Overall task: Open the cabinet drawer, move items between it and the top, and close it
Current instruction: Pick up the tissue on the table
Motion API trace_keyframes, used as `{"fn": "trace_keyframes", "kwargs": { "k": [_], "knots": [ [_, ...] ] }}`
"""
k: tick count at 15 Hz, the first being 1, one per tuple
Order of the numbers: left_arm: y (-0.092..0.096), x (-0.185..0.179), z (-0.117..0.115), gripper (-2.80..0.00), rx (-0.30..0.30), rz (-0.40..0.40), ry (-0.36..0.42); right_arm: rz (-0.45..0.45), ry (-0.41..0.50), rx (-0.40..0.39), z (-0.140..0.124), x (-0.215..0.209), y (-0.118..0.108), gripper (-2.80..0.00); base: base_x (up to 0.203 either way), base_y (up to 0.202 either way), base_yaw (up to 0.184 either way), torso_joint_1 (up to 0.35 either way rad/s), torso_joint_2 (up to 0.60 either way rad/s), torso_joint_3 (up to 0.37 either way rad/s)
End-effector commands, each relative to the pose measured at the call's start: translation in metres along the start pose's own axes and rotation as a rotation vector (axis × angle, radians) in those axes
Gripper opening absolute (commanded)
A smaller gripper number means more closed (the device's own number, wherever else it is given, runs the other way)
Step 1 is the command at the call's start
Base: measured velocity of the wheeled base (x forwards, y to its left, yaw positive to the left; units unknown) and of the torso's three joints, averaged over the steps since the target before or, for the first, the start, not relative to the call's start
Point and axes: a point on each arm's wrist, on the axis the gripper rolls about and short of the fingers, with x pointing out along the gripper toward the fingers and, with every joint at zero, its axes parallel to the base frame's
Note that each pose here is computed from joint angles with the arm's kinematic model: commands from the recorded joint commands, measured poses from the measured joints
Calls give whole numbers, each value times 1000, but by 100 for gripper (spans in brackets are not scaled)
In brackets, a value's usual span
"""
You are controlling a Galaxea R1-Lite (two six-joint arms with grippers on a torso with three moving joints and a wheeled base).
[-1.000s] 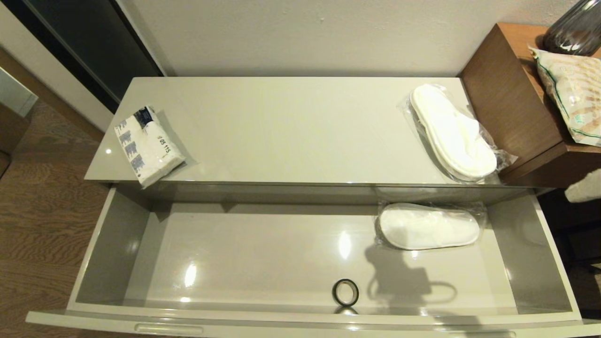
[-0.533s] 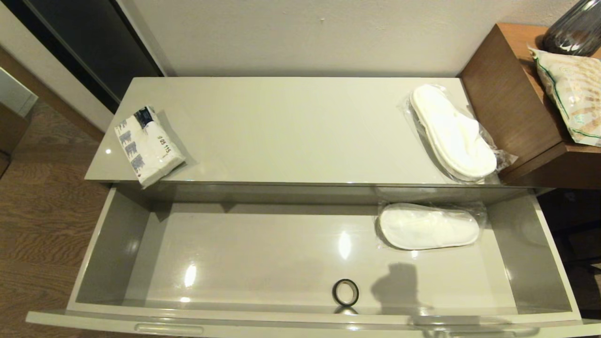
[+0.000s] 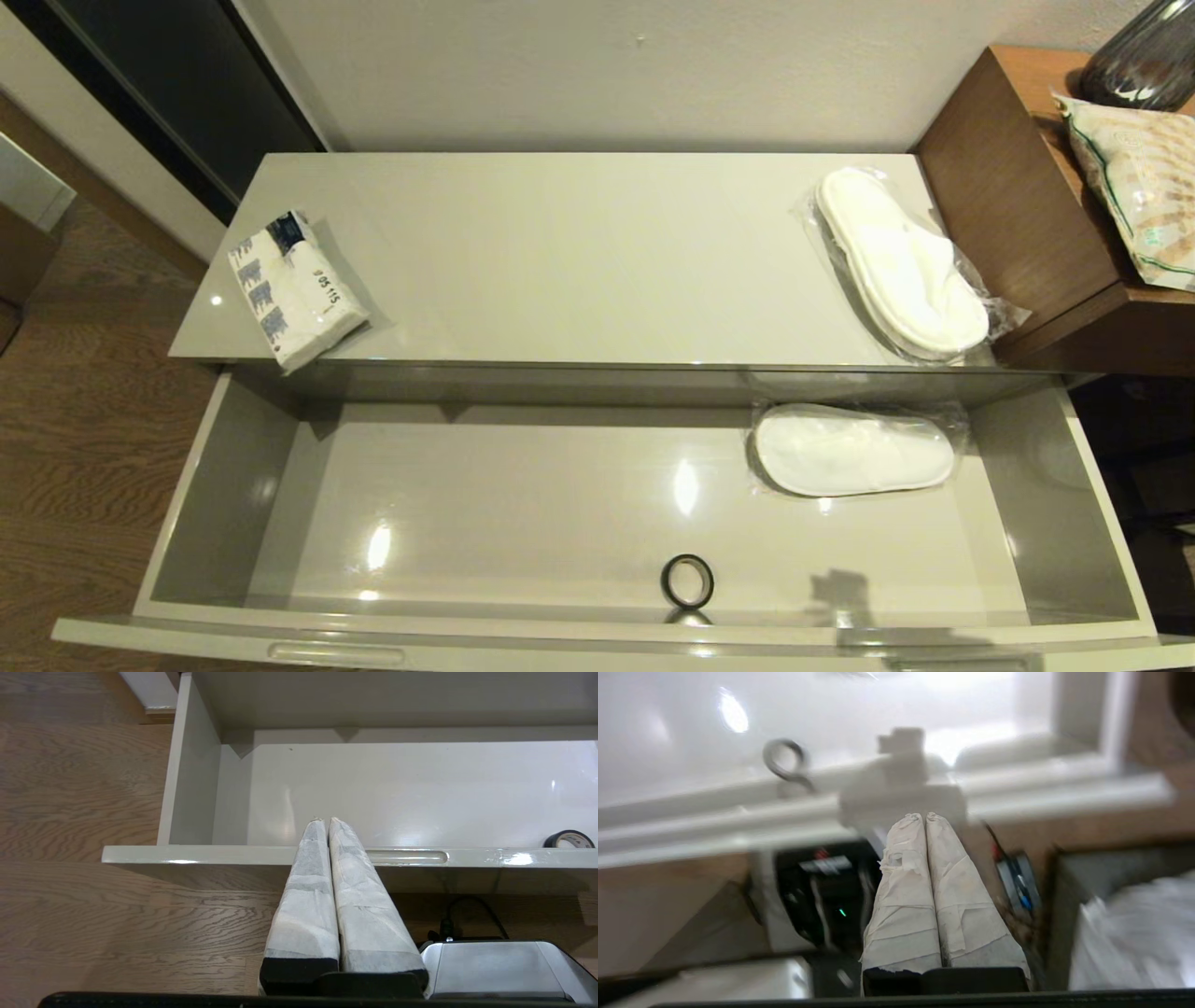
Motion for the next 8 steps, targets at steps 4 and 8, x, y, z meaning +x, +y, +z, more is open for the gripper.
{"fn": "trace_keyframes", "kwargs": {
  "k": [4, 8],
  "knots": [
    [0, 0, 0, -280, 1, 0, 1, -96, -180, 1, -96, -107, -45, -280, 0, 0, 0, 0, 0, 0],
    [0, 0, 0, -280, 1, 0, 1, -231, -281, -126, -169, -138, -54, -280, 0, 0, 0, 0, 0, 0]
  ]
}}
